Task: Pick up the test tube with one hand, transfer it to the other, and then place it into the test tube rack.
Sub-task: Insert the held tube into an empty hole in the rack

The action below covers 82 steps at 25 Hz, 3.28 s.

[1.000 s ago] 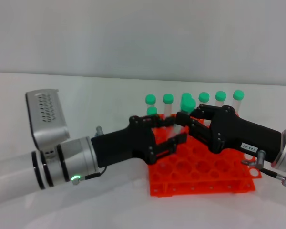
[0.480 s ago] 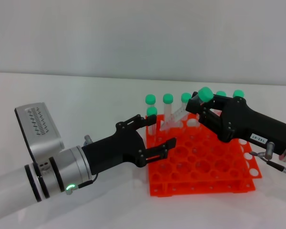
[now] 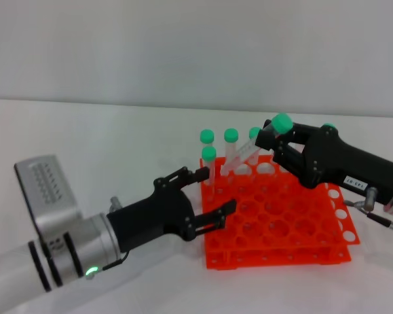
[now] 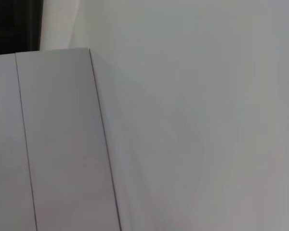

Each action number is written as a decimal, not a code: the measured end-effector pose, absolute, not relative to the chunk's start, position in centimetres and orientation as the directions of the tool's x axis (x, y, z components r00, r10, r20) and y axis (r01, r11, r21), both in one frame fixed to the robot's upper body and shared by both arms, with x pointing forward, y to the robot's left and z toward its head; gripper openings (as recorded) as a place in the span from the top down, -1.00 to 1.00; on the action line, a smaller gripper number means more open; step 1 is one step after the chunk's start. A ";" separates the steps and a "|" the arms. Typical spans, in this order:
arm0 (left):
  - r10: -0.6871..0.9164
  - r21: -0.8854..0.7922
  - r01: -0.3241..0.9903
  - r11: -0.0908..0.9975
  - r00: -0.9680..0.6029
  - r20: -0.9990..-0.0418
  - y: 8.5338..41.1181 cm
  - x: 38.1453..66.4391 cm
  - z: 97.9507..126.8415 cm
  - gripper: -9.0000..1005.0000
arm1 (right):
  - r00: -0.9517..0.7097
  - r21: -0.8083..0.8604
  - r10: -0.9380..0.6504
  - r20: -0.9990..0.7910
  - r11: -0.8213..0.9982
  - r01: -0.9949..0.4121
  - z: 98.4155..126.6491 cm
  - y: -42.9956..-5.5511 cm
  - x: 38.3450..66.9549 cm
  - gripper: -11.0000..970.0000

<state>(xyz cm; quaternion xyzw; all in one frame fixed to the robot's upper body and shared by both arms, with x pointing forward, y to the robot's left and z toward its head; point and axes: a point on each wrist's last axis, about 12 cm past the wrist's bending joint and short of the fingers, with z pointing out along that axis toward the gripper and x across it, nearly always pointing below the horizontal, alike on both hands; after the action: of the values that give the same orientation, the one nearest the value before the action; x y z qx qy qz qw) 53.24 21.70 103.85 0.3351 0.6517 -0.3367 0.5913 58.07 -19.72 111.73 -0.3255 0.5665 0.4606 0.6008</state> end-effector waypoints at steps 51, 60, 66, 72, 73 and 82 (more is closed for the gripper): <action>0.022 0.056 0.242 0.969 0.143 -0.989 30.9 38.3 99.9 -0.62 | -0.090 -0.041 -0.301 -0.949 0.403 -0.914 114.4 -15.9 64.8 0.47; 0.021 0.056 0.242 0.969 0.142 -0.990 30.9 38.3 99.9 -0.62 | -0.103 -0.042 -0.323 -0.941 0.412 -0.910 113.4 -15.1 64.4 0.45; 0.020 0.054 0.242 0.969 0.139 -0.990 30.9 38.1 99.9 -0.62 | -0.102 -0.058 -0.342 -0.934 0.427 -0.903 113.0 -14.6 64.5 0.44; 0.017 0.049 0.242 0.969 0.134 -0.991 30.8 38.1 99.8 -0.62 | -0.096 -0.079 -0.370 -0.924 0.428 -0.900 112.5 -14.1 64.4 0.43; 0.016 0.049 0.242 0.969 0.134 -0.991 30.8 38.1 99.8 -0.61 | -0.095 -0.083 -0.376 -0.922 0.430 -0.899 112.4 -14.0 64.4 0.43; 0.017 0.050 0.242 0.969 0.135 -0.991 30.8 38.1 99.8 -0.61 | -0.096 -0.085 -0.383 -0.919 0.430 -0.899 112.1 -13.4 64.2 0.42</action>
<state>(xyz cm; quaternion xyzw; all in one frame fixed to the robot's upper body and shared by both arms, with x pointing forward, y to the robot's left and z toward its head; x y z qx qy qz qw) 38.14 30.79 99.84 0.0991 0.6533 -0.0753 0.7468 64.20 -13.40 112.08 -0.4637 0.6911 0.2650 0.4870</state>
